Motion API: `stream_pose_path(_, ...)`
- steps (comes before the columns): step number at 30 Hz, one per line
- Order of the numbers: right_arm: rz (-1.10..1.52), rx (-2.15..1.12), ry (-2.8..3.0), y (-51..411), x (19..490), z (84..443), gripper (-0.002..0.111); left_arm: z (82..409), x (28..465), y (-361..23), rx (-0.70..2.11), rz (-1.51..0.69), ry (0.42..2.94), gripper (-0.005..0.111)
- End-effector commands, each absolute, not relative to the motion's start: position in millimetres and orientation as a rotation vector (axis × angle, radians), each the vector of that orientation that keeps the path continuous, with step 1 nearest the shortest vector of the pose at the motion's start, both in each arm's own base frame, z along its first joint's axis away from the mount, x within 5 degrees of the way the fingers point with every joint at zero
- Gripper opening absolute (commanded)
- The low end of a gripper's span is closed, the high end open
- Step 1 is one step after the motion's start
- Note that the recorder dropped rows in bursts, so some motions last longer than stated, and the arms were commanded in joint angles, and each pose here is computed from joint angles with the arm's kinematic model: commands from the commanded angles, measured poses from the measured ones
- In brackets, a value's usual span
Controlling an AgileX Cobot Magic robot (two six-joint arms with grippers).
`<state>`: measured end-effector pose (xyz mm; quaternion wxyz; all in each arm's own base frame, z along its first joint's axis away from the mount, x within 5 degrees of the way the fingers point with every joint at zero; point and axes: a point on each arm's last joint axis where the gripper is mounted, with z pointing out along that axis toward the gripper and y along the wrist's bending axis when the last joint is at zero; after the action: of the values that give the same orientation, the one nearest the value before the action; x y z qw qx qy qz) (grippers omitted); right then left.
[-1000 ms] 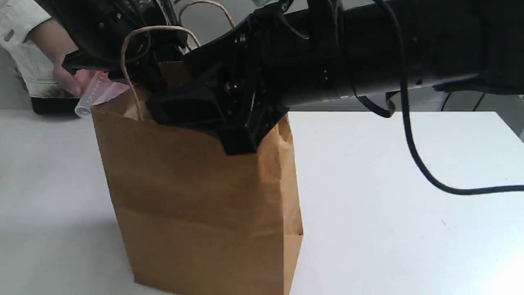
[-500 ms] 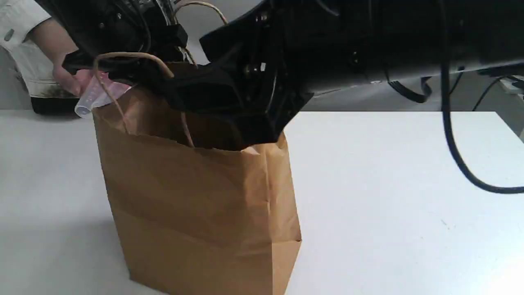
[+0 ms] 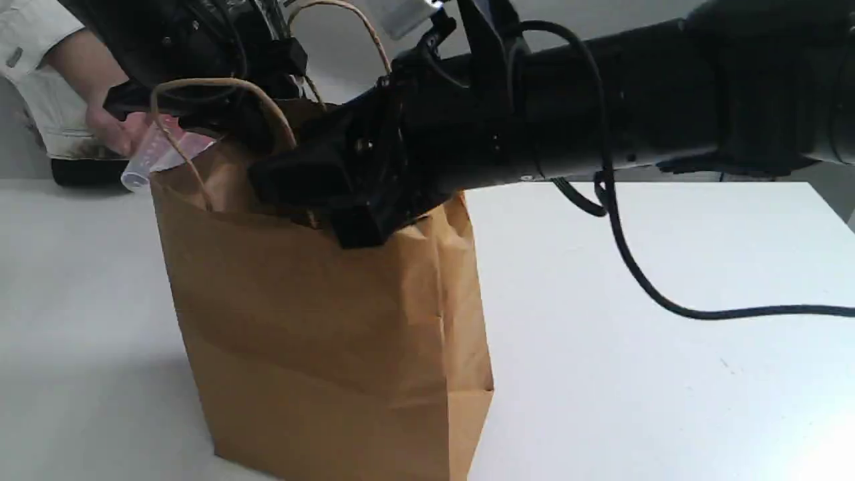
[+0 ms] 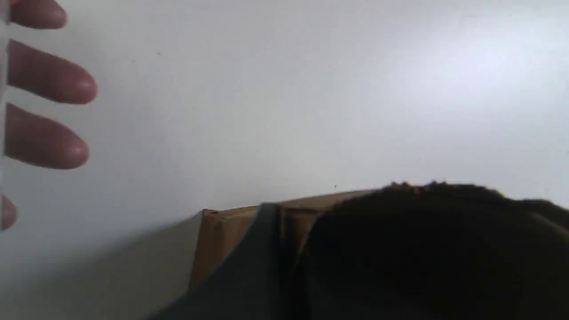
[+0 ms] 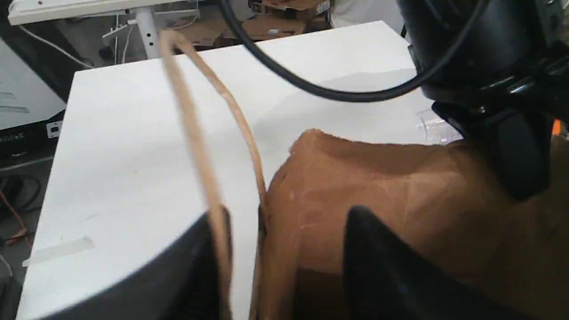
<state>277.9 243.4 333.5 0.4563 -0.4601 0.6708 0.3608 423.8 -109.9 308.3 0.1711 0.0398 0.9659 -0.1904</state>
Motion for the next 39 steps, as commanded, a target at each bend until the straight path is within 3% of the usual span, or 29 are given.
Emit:
stream_pose_path(1,0.921,-1.175,1.649,245,275,334,0.0,311,423,-112,0.093,-0.566,2.73,0.0)
stream_pose_path(10,0.983,-1.445,1.603,239,248,338,0.0,294,429,-97,0.043,-0.3,2.817,0.0)
stream_pose_path(19,0.883,-1.578,1.538,229,235,389,0.0,292,453,-98,-0.084,-0.371,2.78,0.0)
stream_pose_path(24,0.791,-1.473,1.502,230,246,404,0.0,297,455,-96,-0.127,-0.393,2.762,0.0)
stream_pose_path(30,0.659,-1.319,1.575,236,275,390,0.0,297,454,-99,-0.163,-0.515,2.764,0.0)
stream_pose_path(39,0.529,-1.174,1.548,238,299,395,0.0,262,443,-98,-0.195,-0.503,2.896,0.0)
